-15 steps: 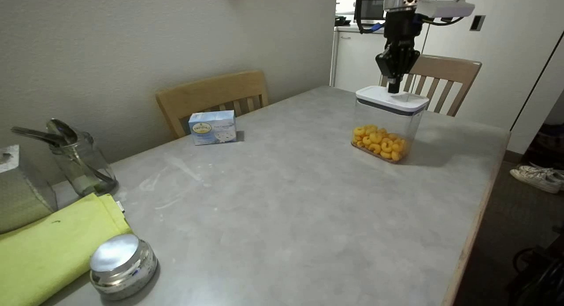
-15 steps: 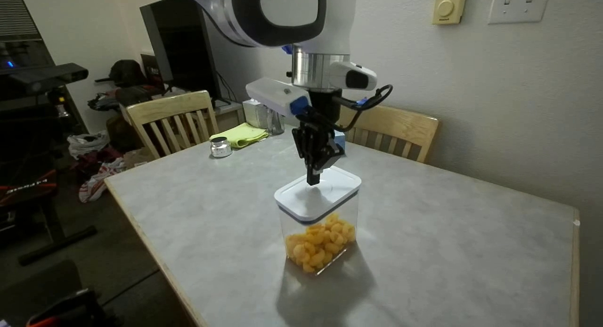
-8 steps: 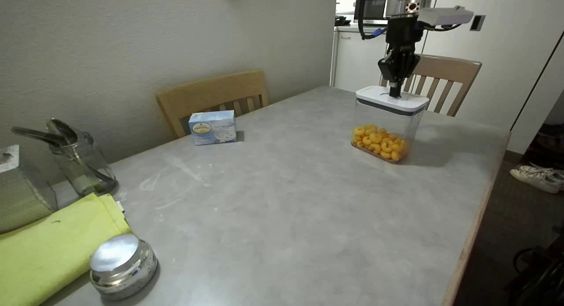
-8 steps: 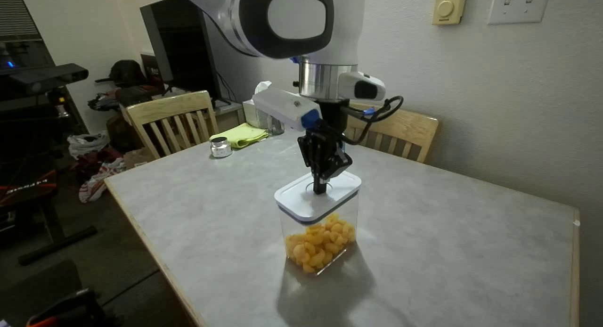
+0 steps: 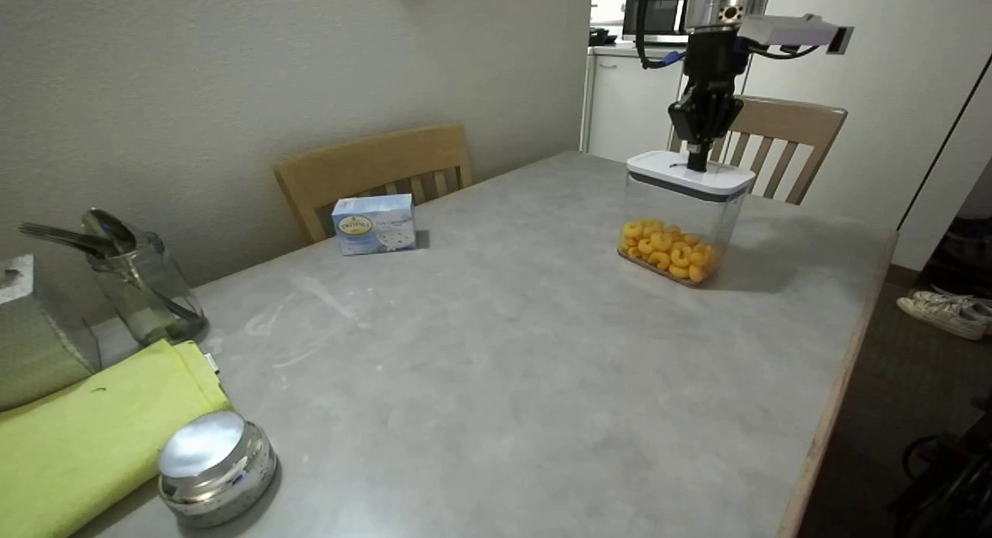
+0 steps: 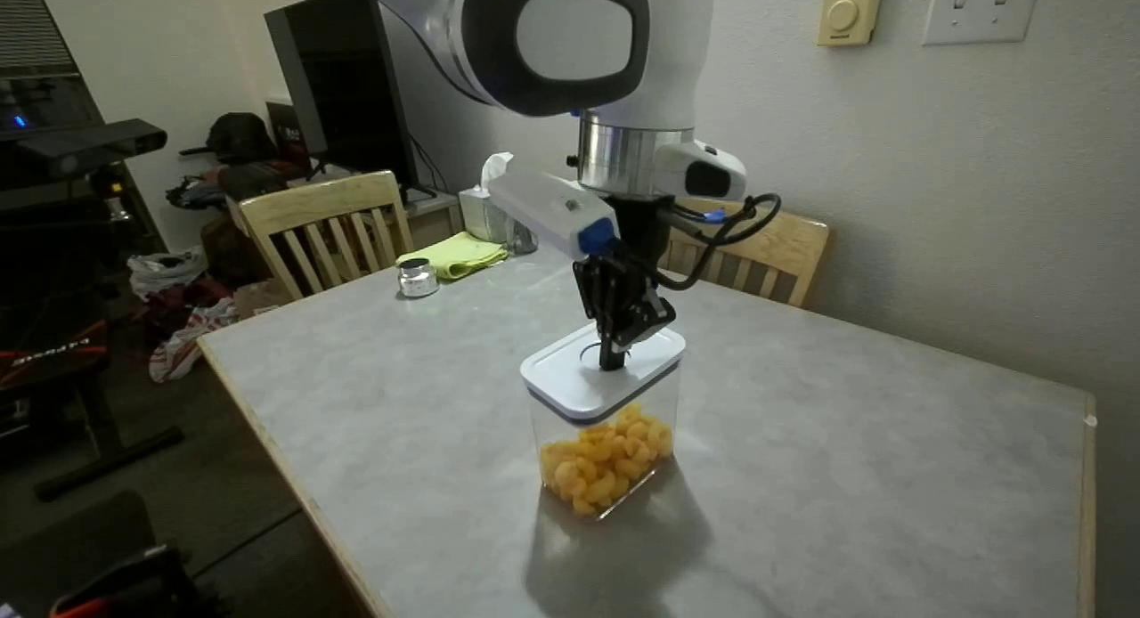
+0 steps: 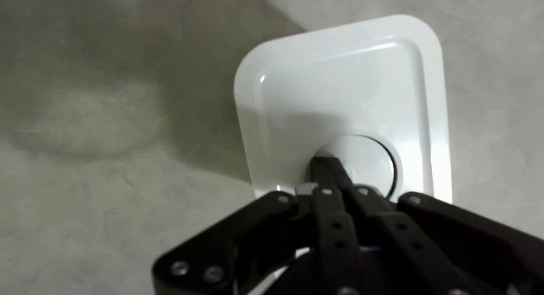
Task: Press the button atop the lid and then put the lid on the table
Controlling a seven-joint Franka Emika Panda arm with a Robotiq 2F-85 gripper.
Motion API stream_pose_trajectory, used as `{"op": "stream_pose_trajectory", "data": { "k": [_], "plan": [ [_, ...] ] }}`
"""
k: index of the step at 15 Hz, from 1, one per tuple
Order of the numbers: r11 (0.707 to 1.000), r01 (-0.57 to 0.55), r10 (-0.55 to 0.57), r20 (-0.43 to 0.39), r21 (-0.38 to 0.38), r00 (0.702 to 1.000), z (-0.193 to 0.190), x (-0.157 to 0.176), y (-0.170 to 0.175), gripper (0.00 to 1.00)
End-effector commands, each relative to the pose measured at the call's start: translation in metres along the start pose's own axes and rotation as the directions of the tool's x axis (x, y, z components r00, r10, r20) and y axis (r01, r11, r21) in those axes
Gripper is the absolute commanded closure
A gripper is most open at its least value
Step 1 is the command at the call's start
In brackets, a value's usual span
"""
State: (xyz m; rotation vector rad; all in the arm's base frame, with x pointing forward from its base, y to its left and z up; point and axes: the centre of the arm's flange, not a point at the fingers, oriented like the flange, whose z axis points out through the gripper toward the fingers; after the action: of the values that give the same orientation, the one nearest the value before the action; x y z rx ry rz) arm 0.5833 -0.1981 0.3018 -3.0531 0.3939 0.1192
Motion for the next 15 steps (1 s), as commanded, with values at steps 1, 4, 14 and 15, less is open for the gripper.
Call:
{"op": "stream_pose_trajectory", "data": {
  "k": [1, 4, 14, 15],
  "plan": [
    [1.0, -0.01, 0.009, 0.042, 0.023, 0.999, 0.037, 0.007, 0.013, 1.0],
    [1.0, -0.009, 0.008, 0.031, 0.026, 0.999, 0.028, 0.009, 0.011, 1.0],
    [0.999, 0.013, -0.016, -0.057, -0.053, 0.998, -0.041, 0.016, -0.021, 1.0],
    [0.999, 0.011, -0.014, -0.059, -0.05, 0.998, -0.042, 0.018, -0.023, 1.0]
  ]
}}
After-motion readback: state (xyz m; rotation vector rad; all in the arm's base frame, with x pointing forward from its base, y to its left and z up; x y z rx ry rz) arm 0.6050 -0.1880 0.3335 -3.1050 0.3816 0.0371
